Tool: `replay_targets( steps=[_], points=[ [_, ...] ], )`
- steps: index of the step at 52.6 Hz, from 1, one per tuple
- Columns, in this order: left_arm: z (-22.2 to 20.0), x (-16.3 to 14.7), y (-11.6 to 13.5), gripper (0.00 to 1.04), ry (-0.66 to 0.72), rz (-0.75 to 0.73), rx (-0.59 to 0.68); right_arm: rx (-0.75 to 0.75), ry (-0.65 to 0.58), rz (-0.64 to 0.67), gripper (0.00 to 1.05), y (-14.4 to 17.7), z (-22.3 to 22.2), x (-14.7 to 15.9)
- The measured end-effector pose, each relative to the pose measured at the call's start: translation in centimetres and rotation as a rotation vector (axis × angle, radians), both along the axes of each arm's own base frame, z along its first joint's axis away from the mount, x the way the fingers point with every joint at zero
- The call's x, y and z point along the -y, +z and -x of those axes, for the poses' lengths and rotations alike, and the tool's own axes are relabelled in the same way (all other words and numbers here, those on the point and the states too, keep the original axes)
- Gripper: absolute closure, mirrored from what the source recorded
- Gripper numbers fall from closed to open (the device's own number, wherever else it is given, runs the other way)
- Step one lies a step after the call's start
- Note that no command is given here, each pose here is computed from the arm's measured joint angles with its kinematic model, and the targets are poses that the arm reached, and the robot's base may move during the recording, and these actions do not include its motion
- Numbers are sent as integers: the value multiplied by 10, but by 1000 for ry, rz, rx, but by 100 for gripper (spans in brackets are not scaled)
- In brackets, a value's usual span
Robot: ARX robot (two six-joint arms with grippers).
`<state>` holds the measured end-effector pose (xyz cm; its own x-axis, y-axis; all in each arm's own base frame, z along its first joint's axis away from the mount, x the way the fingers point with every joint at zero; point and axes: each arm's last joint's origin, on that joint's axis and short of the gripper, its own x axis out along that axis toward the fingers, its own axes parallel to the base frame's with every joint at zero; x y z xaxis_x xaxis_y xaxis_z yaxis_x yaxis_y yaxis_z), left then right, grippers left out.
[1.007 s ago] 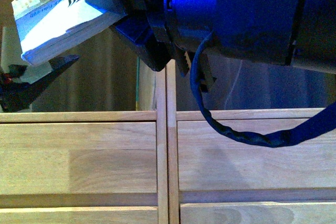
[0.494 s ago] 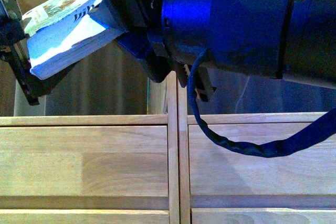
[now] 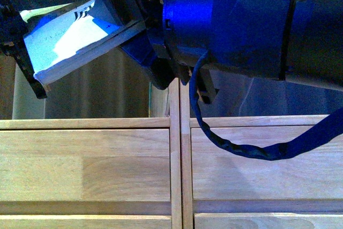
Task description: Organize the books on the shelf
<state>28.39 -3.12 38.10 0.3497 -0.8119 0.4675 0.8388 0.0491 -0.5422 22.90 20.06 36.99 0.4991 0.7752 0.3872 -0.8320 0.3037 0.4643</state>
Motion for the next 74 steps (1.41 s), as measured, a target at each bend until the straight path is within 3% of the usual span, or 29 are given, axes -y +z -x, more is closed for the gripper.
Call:
replay_targets(
  steps=[19,28,35,43,54,74],
  points=[
    [-9,-21,5,86,72,-28,6,11,20,30,42,-10,17,17],
    [-11,-41,-2,86,198,-58,2,22,14,88,22,-20,33,45],
    [-7,-48,-10,86,313,-132,-10,51,-69,158,6,-29,47,79],
    [-11,-48,-1,86,464,-280,103,117,-301,307,7,-43,62,129],
    [-56,-40,23,86,716,-448,242,207,-579,476,7,-61,79,183],
    [-131,-18,36,86,949,-722,406,295,-817,545,7,-63,113,223]
  ],
)
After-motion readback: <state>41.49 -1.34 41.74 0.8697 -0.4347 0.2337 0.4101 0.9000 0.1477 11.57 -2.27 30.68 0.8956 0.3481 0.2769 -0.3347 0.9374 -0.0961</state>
